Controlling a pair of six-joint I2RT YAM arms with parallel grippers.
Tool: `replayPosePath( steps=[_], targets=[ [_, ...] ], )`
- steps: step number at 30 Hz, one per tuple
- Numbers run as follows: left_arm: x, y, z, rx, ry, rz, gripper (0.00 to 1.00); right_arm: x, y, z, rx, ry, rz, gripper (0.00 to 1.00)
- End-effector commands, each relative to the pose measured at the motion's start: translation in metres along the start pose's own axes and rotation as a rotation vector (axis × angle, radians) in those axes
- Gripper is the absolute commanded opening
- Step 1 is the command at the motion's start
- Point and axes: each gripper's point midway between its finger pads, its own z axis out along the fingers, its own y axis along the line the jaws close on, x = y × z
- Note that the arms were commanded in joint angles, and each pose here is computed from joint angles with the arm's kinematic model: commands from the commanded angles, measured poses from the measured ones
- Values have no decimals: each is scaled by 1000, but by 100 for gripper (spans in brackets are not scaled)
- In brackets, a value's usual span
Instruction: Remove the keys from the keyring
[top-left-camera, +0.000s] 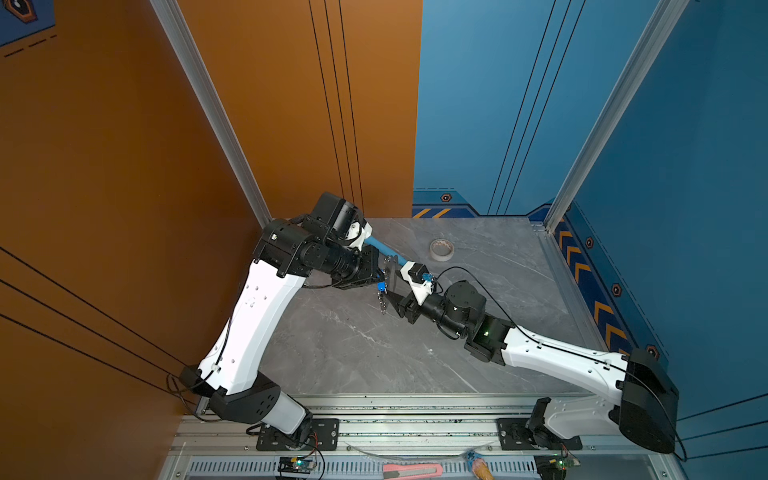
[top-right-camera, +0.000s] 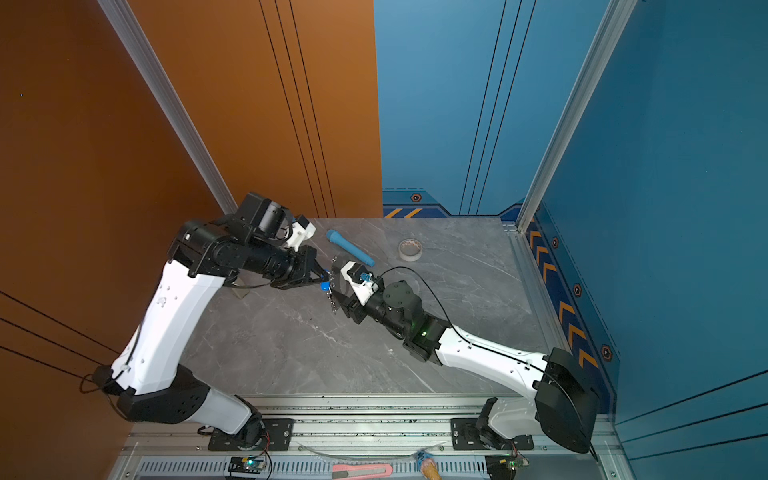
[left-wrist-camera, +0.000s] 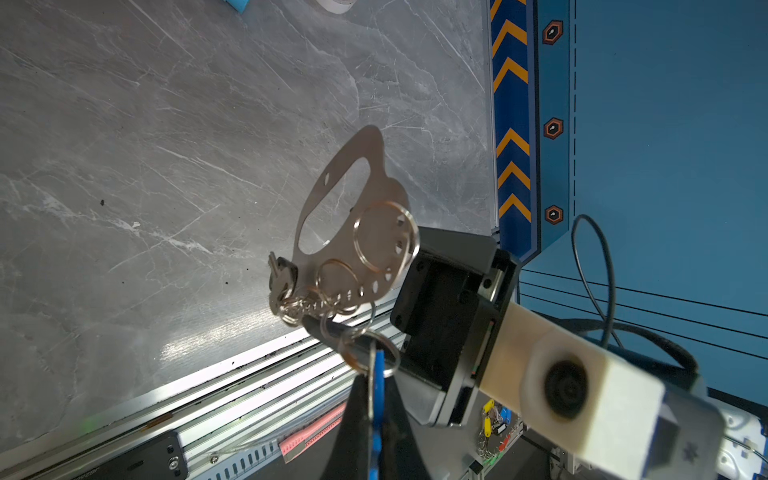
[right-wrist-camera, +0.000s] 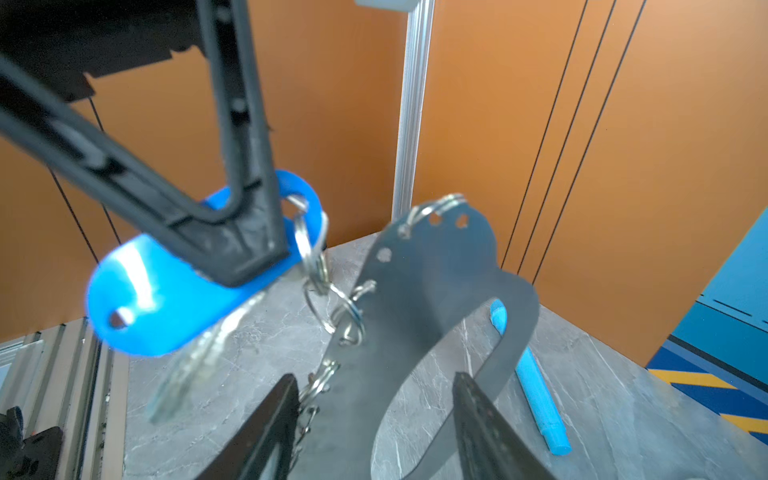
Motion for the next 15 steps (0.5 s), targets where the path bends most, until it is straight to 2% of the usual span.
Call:
replayPosePath(
  steps=[1, 6, 15],
  targets=[
    [3, 2, -8, 1, 1, 21, 0, -8, -6, -12, 24, -14, -8, 59],
    [5, 8, -2, -25, 25, 31, 0, -12, -3, -19, 2, -18, -17, 58],
    [11, 19, 16, -64, 82, 9, 0, 4, -2, -26, -10, 11, -5, 57]
  ],
)
